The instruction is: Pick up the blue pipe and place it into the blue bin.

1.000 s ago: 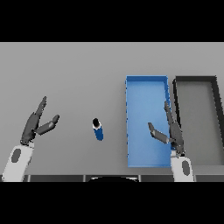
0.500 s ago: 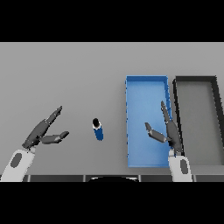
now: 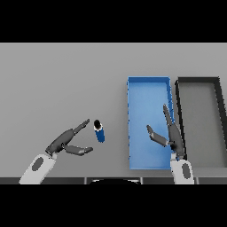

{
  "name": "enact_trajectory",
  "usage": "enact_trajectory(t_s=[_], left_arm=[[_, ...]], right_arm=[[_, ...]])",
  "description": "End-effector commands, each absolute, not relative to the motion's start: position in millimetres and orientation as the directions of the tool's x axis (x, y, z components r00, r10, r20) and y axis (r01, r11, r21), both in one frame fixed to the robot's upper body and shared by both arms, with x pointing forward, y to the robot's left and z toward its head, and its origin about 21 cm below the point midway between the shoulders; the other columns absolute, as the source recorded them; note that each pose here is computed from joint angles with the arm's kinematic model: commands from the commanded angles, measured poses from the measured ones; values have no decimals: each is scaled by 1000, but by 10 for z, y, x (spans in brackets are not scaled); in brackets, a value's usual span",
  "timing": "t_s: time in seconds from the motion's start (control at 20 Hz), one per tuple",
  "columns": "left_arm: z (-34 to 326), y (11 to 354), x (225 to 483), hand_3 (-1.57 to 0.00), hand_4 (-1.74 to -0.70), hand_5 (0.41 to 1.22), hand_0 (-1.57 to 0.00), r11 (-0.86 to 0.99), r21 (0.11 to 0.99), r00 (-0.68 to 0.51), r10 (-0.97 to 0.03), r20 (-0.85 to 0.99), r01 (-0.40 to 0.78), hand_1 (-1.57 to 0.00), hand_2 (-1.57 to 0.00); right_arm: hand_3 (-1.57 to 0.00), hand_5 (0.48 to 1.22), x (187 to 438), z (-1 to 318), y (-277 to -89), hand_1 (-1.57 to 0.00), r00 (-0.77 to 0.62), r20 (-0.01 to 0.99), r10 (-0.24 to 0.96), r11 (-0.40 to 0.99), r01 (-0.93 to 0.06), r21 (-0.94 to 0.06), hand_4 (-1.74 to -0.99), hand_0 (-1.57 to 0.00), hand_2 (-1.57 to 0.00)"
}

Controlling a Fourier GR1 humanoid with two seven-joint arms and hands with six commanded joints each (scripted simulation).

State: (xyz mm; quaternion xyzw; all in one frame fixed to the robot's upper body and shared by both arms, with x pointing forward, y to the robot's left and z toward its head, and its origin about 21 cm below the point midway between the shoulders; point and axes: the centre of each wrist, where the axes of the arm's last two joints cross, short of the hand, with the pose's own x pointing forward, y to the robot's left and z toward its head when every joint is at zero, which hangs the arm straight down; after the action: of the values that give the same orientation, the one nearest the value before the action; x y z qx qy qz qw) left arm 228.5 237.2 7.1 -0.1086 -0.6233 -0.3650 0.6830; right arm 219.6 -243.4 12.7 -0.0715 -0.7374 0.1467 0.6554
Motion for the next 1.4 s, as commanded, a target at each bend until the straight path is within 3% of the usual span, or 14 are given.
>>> enact_trajectory(t_s=[0.0, 0.3, 0.55, 0.65, 0.8, 0.9, 0.95, 1.0, 1.1, 1.25, 1.35], left_arm=[[42, 2335, 2283, 1, -1147, 452, 1, 707, 299, -54, -347, 936, 641, 1, 1], [-105, 1975, 2403, 1, -1145, 460, 1, 724, 266, -73, -287, 955, 636, 1, 1], [-244, 1780, 2487, 1, -1062, 425, 1, 705, 310, -77, -341, 937, 637, 1, 1], [-287, 1673, 2514, 1, -1062, 420, 1, 711, 286, -56, -329, 943, 642, 1, 1], [-345, 1614, 2533, 1, -1107, 463, 1, 709, 251, -67, -277, 959, 659, 1, 1], [-350, 1552, 2558, -121, -1186, 550, 1, 738, 194, -54, -209, 976, 647, -41, -151], [-343, 1520, 2575, -276, -1243, 613, -10, 746, 166, -44, -181, 982, 645, -156, -308], [-356, 1493, 2565, -535, -1281, 735, -125, 753, 136, -33, -150, 988, 644, -319, -485], [-372, 1460, 2532, -908, -1439, 910, -602, 765, 110, -21, -126, 992, 635, -752, -865], [-381, 1404, 2476, -1194, -1580, 1062, -1075, 752, 113, -25, -127, 992, 650, -1151, -1210], [-370, 1369, 2464, -1330, -1530, 1119, -1253, 746, 139, -54, -137, 989, 651, -1302, -1340]], right_arm=[[1, 627, 2208, 137, -2443, 1, -132, 947, 292, 949, -84, -304, -1218, 1, 1], [1, 625, 2184, 144, -2503, 1, -115, 945, 306, 946, -73, -315, -1205, 1, 1], [1, 642, 2177, 138, -2520, 1, -131, 947, 294, 948, -84, -306, -1222, 1, 1], [1, 645, 2171, 132, -2542, 1, -133, 944, 302, 947, -73, -314, -1214, 1, 1], [1, 650, 2152, 120, -2550, 1, -124, 942, 311, 945, -69, -321, -1207, 1, 1], [1, 655, 2140, 94, -2546, 1, -135, 940, 314, 943, -70, -326, -1213, 1, 1], [1, 655, 2166, 129, -2554, 1, -141, 943, 302, 947, -72, -314, -1217, 1, 1], [1, 656, 2162, 135, -2542, 1, -143, 942, 302, 946, -74, -315, -1220, 1, 1], [1, 657, 2153, 123, -2512, 1, -146, 942, 303, 946, -76, -317, -1219, 1, 1], [1, 660, 2174, 147, -2533, 1, -128, 947, 294, 949, -83, -305, -1233, 1, 1], [1, 651, 2182, 170, -2526, 1, -127, 950, 286, 950, -89, -298, -1224, 1, 1]])
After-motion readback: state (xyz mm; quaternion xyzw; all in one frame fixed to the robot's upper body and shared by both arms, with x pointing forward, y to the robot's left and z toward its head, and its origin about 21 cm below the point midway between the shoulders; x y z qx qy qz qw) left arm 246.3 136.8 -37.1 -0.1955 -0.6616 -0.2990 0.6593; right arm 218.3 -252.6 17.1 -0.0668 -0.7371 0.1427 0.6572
